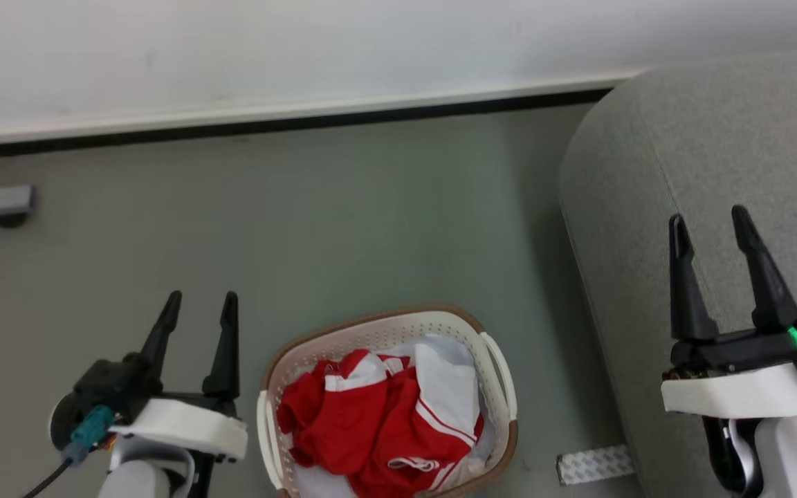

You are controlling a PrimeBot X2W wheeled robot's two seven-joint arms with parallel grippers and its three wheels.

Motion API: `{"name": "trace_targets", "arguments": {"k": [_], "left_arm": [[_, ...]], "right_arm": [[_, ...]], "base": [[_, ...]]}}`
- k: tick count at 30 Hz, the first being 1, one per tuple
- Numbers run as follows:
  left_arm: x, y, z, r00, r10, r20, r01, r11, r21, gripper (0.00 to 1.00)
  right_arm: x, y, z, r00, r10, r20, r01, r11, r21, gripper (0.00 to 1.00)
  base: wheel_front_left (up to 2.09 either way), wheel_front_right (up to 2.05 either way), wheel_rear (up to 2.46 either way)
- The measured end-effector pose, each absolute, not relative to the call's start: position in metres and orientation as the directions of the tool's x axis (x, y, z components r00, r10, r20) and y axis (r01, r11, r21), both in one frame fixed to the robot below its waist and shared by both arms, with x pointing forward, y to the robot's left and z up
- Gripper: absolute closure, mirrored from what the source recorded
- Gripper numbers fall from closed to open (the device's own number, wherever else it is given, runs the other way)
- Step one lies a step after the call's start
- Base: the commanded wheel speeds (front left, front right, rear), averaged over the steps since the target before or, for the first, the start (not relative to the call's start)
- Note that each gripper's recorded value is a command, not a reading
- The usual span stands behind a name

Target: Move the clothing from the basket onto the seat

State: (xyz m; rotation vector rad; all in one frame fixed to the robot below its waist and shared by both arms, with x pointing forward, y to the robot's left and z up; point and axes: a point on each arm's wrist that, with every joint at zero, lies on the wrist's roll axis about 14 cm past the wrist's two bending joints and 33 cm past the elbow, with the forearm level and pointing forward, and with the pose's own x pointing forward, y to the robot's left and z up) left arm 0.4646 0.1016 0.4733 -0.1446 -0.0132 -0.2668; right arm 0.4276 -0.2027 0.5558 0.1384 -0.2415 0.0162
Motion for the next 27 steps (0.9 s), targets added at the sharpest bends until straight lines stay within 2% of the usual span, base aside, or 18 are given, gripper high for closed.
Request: {"name": "trace_targets", "arguments": {"k": [6, 9, 17, 24, 27], "left_arm": [[0.48, 0.062, 0.388, 0.899, -0.395, -0.188, 0.37, 0.916, -0.157, 0.0], [0.478, 0.035, 0.351, 0.832, -0.474, -0.29, 0.426, 0.879, -0.215, 0.0], [0.462, -0.006, 0.271, 0.595, -0.593, -0.542, 0.567, 0.788, -0.24, 0.0], [0.435, 0.006, 0.203, 0.357, -0.528, -0.77, 0.613, 0.755, -0.234, 0.0], [0.433, 0.01, 0.185, 0.295, -0.496, -0.817, 0.633, 0.742, -0.221, 0.0]], "right_arm": [[0.446, -0.229, 0.546, 0.972, -0.062, 0.227, 0.039, 0.994, 0.104, 0.0], [0.451, -0.24, 0.538, 0.973, -0.088, 0.214, 0.07, 0.993, 0.091, 0.0], [0.454, -0.264, 0.517, 0.975, -0.15, 0.163, 0.14, 0.988, 0.071, 0.0], [0.449, -0.279, 0.501, 0.974, -0.193, 0.116, 0.185, 0.98, 0.073, 0.0], [0.446, -0.286, 0.495, 0.972, -0.213, 0.096, 0.207, 0.976, 0.072, 0.0]], "base": [[0.0, 0.0, 0.0], [0.0, 0.0, 0.0], [0.0, 0.0, 0.0], [0.0, 0.0, 0.0], [0.0, 0.0, 0.0]]}}
